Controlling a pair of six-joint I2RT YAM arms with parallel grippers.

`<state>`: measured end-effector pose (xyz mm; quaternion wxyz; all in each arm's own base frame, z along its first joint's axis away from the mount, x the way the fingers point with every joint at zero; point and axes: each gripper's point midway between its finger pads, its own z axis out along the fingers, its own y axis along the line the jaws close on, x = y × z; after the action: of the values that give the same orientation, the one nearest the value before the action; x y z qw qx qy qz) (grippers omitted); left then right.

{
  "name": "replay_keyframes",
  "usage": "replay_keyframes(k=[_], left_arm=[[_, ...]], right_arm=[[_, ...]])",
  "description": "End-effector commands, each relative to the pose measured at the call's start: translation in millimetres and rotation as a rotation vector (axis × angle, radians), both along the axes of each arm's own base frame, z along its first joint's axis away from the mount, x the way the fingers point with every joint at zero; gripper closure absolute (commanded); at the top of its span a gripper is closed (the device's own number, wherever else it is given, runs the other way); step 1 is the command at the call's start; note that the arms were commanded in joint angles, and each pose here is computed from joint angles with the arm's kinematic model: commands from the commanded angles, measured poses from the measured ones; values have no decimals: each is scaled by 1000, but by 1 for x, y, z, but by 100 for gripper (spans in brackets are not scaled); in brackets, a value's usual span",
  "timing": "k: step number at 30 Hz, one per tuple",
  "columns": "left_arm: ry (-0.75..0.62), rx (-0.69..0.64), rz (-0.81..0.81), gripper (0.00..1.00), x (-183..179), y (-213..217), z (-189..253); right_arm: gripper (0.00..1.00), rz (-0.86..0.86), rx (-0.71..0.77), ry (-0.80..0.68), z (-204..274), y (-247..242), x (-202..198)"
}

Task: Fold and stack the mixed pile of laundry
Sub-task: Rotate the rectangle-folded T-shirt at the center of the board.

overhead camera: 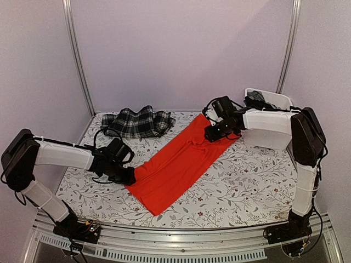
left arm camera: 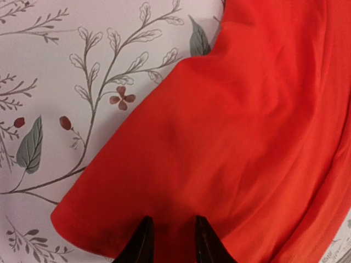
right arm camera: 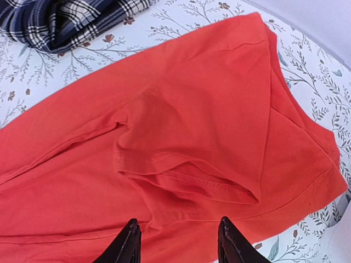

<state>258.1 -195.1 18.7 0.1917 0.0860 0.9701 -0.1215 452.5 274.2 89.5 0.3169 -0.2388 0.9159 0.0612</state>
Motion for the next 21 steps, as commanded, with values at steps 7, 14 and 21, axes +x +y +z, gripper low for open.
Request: replay_keyframes(k=[7,14,21], left_arm=[[126,17,227,80,-55,42,-22],[51,-29,155,63,-50,21,10],[-57,-35,128,57,-29,14,45]], right_arm=[[53,-19,32,179,-47,-4,-44],[55,-80,-146,209,-106,-28,-26],[57,-128,-336,140,-123,-78,12]])
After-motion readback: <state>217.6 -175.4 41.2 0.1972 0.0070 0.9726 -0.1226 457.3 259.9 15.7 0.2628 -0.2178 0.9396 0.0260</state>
